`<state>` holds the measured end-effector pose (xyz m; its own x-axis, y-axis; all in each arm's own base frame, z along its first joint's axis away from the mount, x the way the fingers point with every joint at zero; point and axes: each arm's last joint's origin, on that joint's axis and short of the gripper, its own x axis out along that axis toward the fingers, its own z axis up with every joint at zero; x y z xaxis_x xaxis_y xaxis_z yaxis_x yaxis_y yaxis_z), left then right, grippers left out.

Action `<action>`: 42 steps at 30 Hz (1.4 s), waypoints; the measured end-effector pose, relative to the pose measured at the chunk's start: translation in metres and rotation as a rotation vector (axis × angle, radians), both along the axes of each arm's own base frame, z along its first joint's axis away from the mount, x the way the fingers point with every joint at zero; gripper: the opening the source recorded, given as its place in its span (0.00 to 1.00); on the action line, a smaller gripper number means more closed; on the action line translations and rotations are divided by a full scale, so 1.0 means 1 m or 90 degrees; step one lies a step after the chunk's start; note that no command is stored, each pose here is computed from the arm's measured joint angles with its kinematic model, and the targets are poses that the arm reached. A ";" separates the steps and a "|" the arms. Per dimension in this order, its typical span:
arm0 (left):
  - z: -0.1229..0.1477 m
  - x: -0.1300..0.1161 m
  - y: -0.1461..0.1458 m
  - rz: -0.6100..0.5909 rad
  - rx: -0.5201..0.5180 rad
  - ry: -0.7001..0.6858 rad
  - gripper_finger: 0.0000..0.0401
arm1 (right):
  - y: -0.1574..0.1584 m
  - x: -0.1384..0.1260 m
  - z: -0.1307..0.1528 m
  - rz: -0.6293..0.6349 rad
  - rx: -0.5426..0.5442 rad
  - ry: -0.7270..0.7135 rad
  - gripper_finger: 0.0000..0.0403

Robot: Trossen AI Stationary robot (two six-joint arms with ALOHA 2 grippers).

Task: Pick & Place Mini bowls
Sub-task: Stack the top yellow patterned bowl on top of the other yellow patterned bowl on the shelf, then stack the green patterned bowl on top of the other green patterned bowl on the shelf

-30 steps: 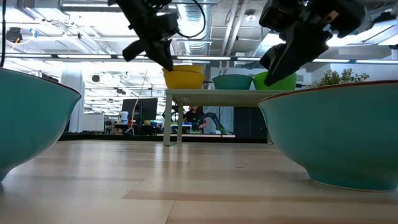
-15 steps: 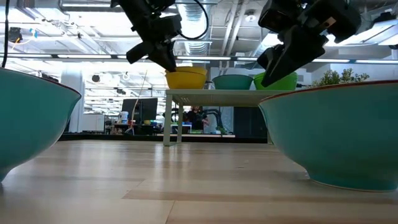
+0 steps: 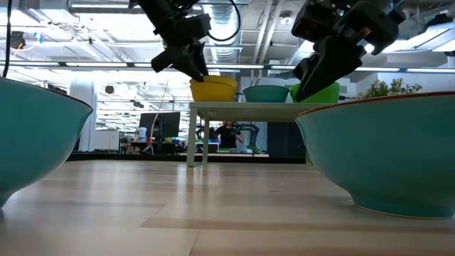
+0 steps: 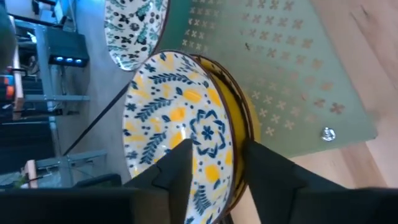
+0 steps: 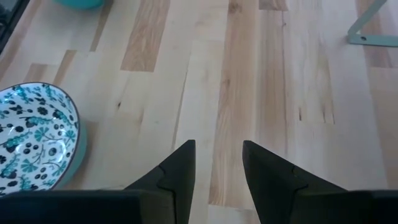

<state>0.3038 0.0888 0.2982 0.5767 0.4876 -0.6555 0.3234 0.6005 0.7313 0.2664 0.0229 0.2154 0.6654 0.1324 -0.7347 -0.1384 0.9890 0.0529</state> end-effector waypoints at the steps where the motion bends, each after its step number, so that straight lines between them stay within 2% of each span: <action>1: 0.000 0.001 -0.002 -0.001 0.003 -0.001 0.38 | -0.001 0.000 0.000 -0.002 0.000 0.000 0.32; 6: 0.003 0.003 -0.016 -0.005 0.030 -0.004 0.47 | -0.001 0.000 0.000 -0.001 0.000 0.000 0.32; 12: 0.020 -0.002 -0.037 0.045 0.125 -0.034 0.54 | 0.000 0.001 0.000 -0.001 0.000 -0.004 0.32; 15: 0.031 -0.009 -0.048 0.047 0.122 -0.071 0.55 | 0.000 0.002 0.002 -0.001 0.001 -0.016 0.32; 18: 0.042 -0.018 -0.060 0.080 0.064 -0.153 0.55 | 0.000 0.004 0.003 -0.001 0.003 -0.034 0.32; 21: 0.053 -0.030 -0.073 0.115 -0.035 -0.250 0.54 | 0.002 0.005 0.005 -0.008 0.016 -0.046 0.32; 23: 0.053 -0.040 -0.081 0.104 -0.117 -0.283 0.52 | 0.003 0.006 0.006 -0.016 0.028 -0.049 0.32; 28: 0.035 -0.065 -0.097 0.013 -0.343 -0.276 0.48 | 0.011 0.005 0.006 -0.003 0.035 -0.053 0.31; 31: 0.014 -0.080 -0.105 0.002 -0.439 -0.245 0.47 | 0.023 0.005 0.007 -0.002 0.072 -0.053 0.31; 35: -0.020 -0.095 -0.115 0.000 -0.485 -0.226 0.45 | 0.045 0.004 0.002 0.000 0.128 -0.028 0.31; 42: -0.058 -0.099 -0.122 -0.037 -0.501 -0.277 0.45 | 0.074 0.011 -0.031 -0.041 0.176 0.066 0.31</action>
<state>0.2046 -0.0331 0.2399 0.8613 -0.0476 -0.5059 0.1600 0.9704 0.1811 0.2778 0.0965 0.1843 0.6024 0.2962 -0.7412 -0.0555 0.9419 0.3313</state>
